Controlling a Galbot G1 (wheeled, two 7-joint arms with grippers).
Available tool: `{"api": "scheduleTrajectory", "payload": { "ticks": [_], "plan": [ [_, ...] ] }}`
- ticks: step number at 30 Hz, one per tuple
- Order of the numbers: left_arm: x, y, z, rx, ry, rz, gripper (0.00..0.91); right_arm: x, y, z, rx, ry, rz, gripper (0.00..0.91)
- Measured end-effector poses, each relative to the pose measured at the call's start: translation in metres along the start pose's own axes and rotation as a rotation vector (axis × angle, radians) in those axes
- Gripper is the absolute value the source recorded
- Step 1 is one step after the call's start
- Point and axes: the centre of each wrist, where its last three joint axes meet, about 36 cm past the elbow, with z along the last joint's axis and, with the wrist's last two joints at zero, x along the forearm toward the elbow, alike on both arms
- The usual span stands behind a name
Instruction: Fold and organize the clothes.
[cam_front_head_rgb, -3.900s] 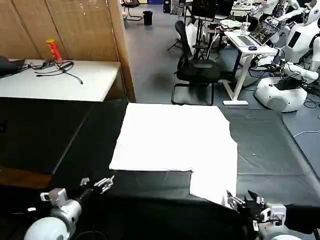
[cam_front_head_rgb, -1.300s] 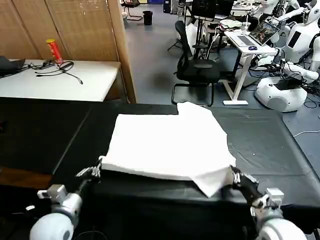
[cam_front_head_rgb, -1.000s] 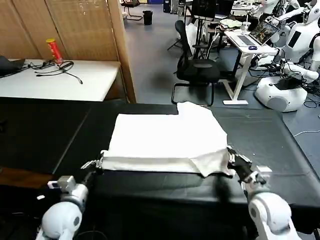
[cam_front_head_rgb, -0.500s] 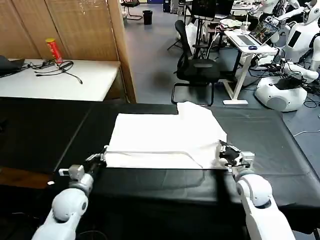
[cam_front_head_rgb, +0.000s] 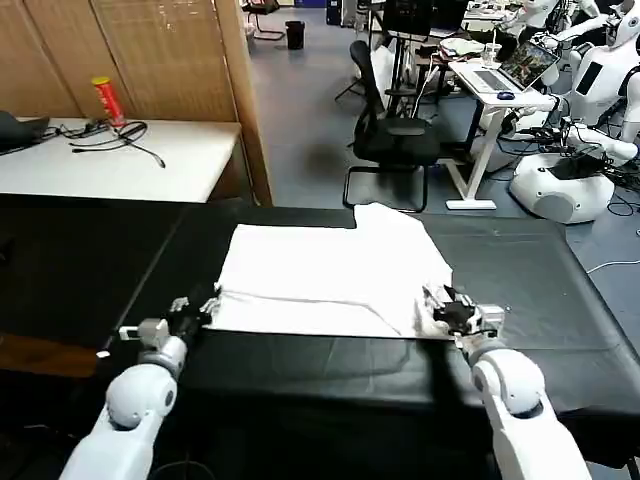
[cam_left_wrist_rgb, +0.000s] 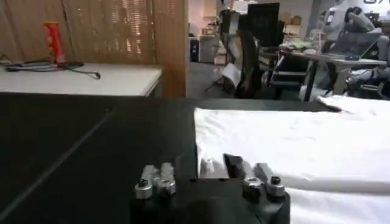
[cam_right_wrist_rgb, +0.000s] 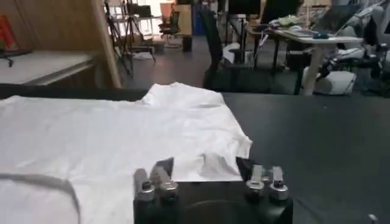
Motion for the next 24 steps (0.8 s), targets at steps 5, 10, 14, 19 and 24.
{"api": "scheduleTrajectory", "payload": {
  "ticks": [5, 10, 14, 19, 24],
  "plan": [
    [0.016, 0.001, 0.003, 0.066, 0.059, 0.052, 0.878, 0.011, -0.002, 0.012, -0.005, 0.033, 0.01, 0.78],
    [0.026, 0.002, 0.011, 0.079, 0.099, 0.069, 0.878, 0.015, -0.001, 0.021, -0.014, 0.056, 0.018, 0.614],
    [0.029, 0.003, 0.015, 0.085, 0.116, 0.066, 0.536, 0.017, 0.001, 0.026, -0.018, 0.069, 0.021, 0.38],
    [0.033, 0.005, 0.017, 0.08, 0.126, 0.055, 0.029, 0.018, 0.001, 0.028, -0.018, 0.078, 0.025, 0.098],
    [0.039, 0.007, 0.019, 0.059, 0.134, 0.052, 0.0, 0.024, 0.001, 0.026, -0.01, 0.1, 0.038, 0.059]
  ]
}}
